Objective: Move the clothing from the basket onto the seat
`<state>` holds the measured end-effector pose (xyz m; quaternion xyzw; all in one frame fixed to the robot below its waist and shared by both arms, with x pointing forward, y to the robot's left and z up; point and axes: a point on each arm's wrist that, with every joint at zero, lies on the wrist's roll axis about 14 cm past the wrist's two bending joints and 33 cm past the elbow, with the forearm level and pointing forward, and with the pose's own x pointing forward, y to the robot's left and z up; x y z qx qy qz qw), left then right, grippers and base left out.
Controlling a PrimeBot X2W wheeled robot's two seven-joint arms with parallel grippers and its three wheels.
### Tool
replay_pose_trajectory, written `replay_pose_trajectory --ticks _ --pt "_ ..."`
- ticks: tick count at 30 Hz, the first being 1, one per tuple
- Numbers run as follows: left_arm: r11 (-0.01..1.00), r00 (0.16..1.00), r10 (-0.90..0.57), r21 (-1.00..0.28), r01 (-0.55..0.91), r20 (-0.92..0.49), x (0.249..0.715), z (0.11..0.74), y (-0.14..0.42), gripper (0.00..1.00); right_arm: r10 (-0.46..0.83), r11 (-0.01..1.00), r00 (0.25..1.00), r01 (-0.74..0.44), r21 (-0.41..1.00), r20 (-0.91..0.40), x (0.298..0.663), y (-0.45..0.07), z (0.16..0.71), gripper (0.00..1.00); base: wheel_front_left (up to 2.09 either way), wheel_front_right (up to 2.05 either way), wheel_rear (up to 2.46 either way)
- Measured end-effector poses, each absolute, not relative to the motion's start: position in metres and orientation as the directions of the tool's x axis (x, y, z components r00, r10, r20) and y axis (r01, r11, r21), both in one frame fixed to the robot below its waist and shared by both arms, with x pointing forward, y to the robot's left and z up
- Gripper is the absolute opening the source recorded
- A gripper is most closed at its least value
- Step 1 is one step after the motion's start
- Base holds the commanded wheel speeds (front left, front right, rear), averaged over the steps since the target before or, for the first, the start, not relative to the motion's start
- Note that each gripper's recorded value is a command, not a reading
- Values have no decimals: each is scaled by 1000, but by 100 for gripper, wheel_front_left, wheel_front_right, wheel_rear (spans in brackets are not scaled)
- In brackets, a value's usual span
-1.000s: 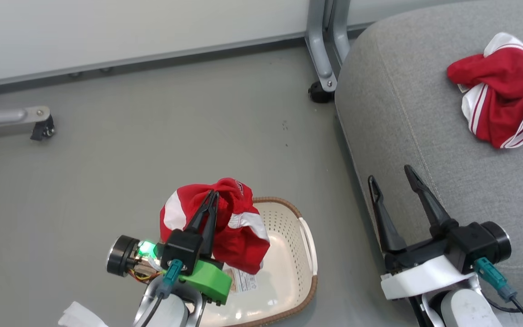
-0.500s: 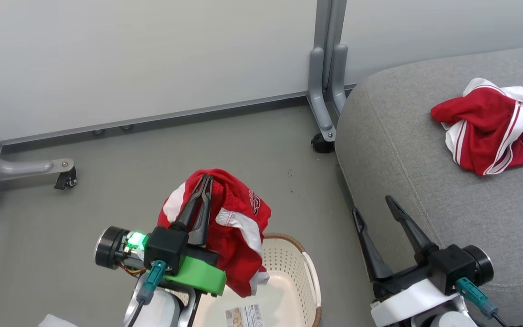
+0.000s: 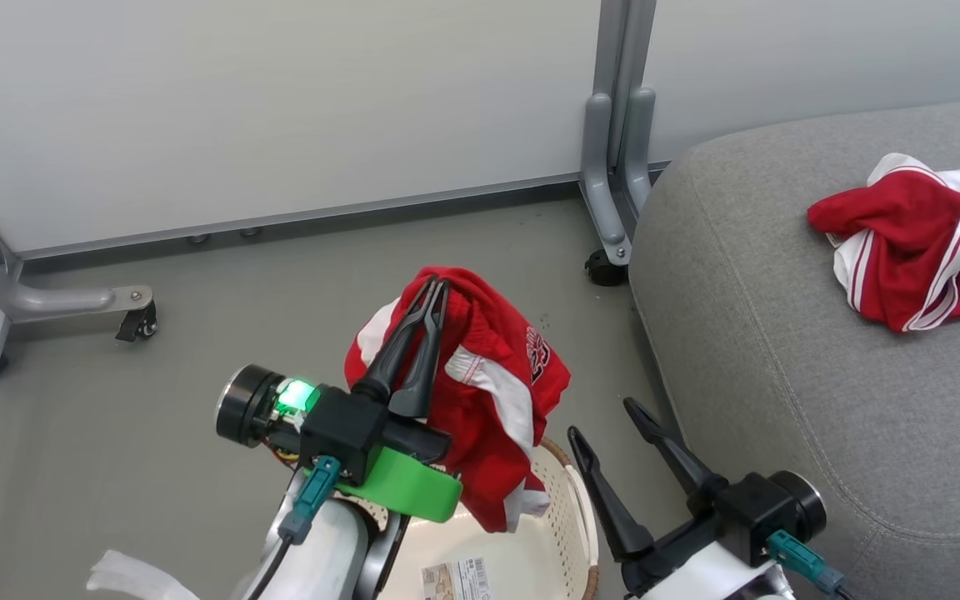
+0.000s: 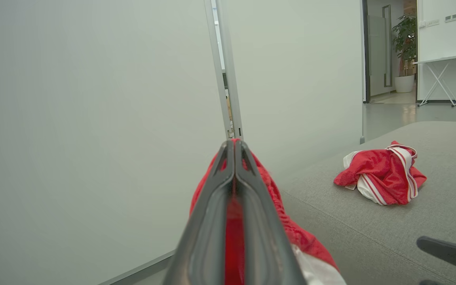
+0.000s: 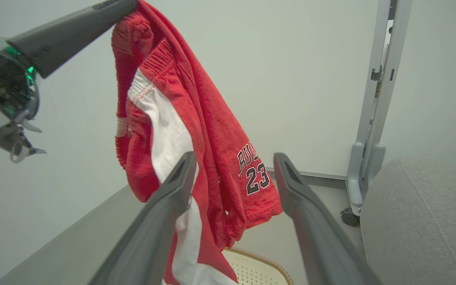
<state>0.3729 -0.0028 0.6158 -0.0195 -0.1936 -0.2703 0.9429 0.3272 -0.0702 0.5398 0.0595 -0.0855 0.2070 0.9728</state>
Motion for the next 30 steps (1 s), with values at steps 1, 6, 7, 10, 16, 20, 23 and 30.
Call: replay_pose_trajectory --ticks 1,6,7,10,16,20,23,30 --pt "848 771 -508 68 526 384 372 619 -6 0 401 901 896 -423 92 189 327 -66 539 100 0 0 0" --pt "818 732 -538 47 574 419 366 633 -21 0 435 873 883 -462 156 175 326 -50 534 100 0 0 0" --pt "813 725 -543 47 581 424 365 635 -24 0 445 868 879 -471 161 173 326 -47 533 100 0 0 0" --pt "798 704 -557 48 601 440 361 642 -33 0 462 858 871 -487 165 168 327 -41 532 100 0 0 0" --pt "768 670 -589 55 638 451 353 647 -47 0 460 861 873 -483 160 162 333 -41 530 100 0 0 0" --pt "767 660 -601 94 635 451 353 647 -52 0 468 858 870 -489 155 155 334 -38 529 0 0 0 0" --pt "776 675 -597 97 624 434 357 641 -50 0 471 857 870 -491 156 146 334 -38 526 0 0 0 0" --pt "792 703 -585 98 603 405 366 630 -44 0 452 868 881 -471 160 139 338 -46 523 0 0 0 0"
